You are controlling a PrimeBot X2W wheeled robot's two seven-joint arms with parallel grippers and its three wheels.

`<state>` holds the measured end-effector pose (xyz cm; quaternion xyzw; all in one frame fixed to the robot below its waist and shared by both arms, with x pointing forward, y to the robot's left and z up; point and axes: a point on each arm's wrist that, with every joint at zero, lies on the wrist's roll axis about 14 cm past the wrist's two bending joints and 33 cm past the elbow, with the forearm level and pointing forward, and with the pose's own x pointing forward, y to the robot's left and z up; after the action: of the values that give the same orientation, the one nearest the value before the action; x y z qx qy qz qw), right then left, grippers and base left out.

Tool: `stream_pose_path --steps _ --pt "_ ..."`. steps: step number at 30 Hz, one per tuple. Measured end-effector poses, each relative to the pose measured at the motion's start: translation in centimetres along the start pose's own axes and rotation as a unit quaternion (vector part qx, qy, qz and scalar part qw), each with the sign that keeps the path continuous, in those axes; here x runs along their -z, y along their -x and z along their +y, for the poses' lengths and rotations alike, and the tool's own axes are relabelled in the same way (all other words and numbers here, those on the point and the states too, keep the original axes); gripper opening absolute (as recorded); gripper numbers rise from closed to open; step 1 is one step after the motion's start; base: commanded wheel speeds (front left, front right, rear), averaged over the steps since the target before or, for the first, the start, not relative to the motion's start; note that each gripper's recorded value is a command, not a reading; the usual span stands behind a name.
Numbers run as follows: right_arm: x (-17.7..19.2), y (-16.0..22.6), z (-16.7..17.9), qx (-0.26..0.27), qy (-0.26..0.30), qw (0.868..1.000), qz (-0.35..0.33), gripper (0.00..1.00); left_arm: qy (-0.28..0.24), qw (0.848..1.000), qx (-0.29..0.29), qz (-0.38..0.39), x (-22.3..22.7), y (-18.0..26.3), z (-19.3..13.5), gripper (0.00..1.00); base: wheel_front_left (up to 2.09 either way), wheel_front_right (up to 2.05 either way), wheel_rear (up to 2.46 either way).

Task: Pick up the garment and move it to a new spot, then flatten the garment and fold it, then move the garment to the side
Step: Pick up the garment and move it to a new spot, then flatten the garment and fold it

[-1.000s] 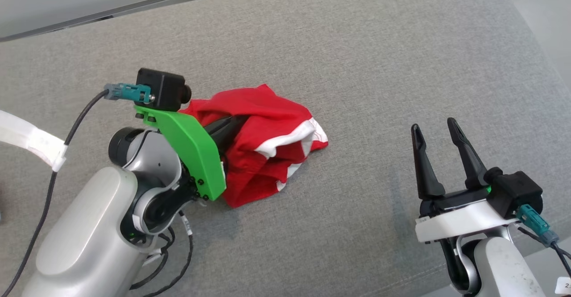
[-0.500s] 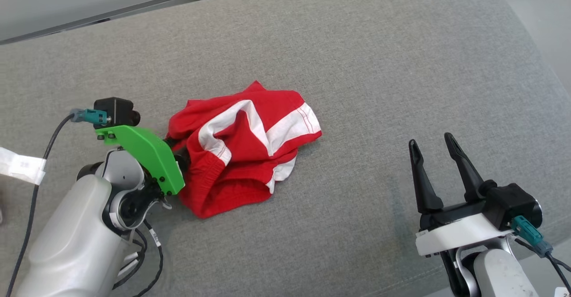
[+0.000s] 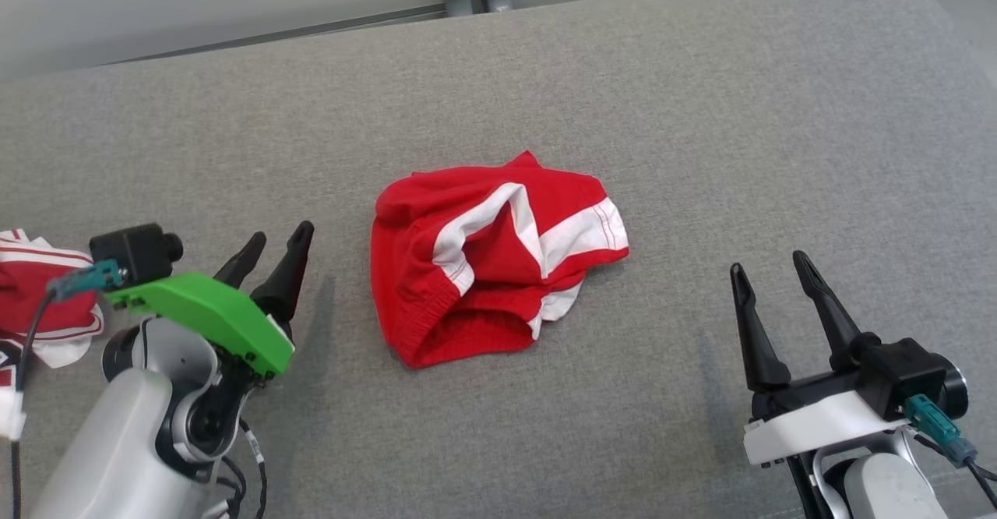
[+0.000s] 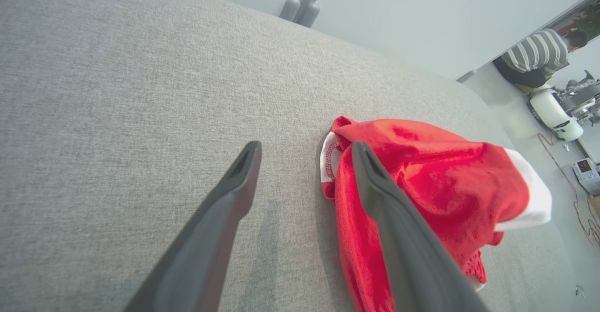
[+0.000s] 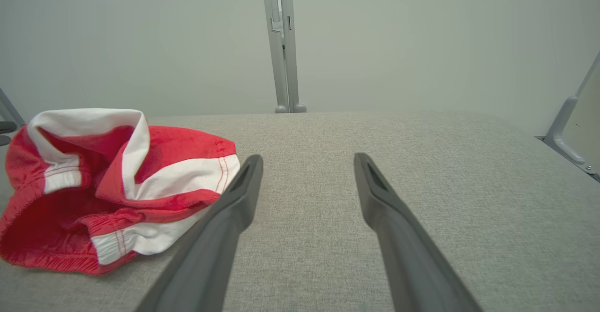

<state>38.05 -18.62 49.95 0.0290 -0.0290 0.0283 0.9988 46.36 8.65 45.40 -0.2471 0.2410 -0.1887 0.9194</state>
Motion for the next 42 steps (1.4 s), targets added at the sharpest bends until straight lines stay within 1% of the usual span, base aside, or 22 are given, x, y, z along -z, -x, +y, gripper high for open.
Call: stream_pose_path --steps 3,8,10,11,13,16,19,22,25,28,32,34,38,42 --pt "-0.2 0.1 0.4 -0.008 0.001 1.000 -0.002 1.00 0.013 0.999 -0.015 -0.048 -0.8 2.1 0.6 1.00 0.00 0.00 0.00" --pt "-0.3 0.6 0.8 -0.017 0.004 1.000 -0.002 1.00 0.002 0.994 -0.042 -0.099 -0.5 5.3 1.0 1.00 0.00 0.00 0.00" --pt "-0.5 0.6 1.0 -0.021 0.005 1.000 -0.006 1.00 -0.006 0.992 -0.047 -0.116 -0.4 6.3 0.6 1.00 0.00 0.00 0.00" --pt "-0.5 0.6 1.1 -0.023 0.005 1.000 -0.006 1.00 -0.002 0.992 -0.043 -0.122 -0.2 6.6 0.1 1.00 0.00 0.00 0.00" --pt "-0.4 0.7 1.2 -0.024 0.004 1.000 -0.005 1.00 -0.014 0.991 -0.030 -0.127 0.4 7.0 -1.3 1.00 0.00 0.00 0.00" --pt "-0.5 0.7 1.4 -0.028 0.004 1.000 -0.006 1.00 -0.028 0.993 0.005 -0.118 1.6 6.9 -4.1 1.00 0.00 0.00 0.00" --pt "-0.5 0.8 1.7 -0.032 0.003 0.999 -0.005 1.00 -0.037 0.995 0.045 -0.081 4.0 6.7 -7.0 1.00 0.00 0.00 0.00" --pt "-0.5 0.8 1.7 -0.031 0.003 0.999 -0.005 1.00 -0.050 0.996 0.065 -0.046 6.0 6.4 -8.4 1.00 0.00 0.00 0.00" --pt "-0.5 0.6 1.7 -0.030 0.000 1.000 -0.006 1.00 -0.066 0.996 0.063 -0.024 7.3 5.8 -8.0 1.00 0.00 0.00 0.00" --pt "-0.3 0.6 1.2 -0.020 -0.003 1.000 -0.003 1.00 -0.082 0.995 0.051 -0.026 7.1 4.7 -7.2 1.00 0.00 0.00 0.00" --pt "0.0 0.8 0.5 -0.006 -0.005 1.000 0.002 1.00 -0.103 0.993 0.053 -0.013 7.6 3.2 -7.1 1.00 0.00 0.00 0.00" --pt "0.2 1.0 0.0 0.004 -0.006 1.000 0.005 1.00 -0.115 0.992 0.054 0.005 8.5 2.8 -6.9 1.00 0.00 0.00 0.00" --pt "0.4 1.5 -1.5 0.028 -0.004 1.000 0.010 1.00 -0.122 0.991 0.057 0.020 9.3 2.0 -6.7 1.00 0.00 0.00 0.00" --pt "0.7 1.5 -1.9 0.036 -0.005 0.999 0.015 1.00 -0.146 0.988 0.029 0.034 9.7 1.4 -4.5 1.00 0.00 0.00 0.00"
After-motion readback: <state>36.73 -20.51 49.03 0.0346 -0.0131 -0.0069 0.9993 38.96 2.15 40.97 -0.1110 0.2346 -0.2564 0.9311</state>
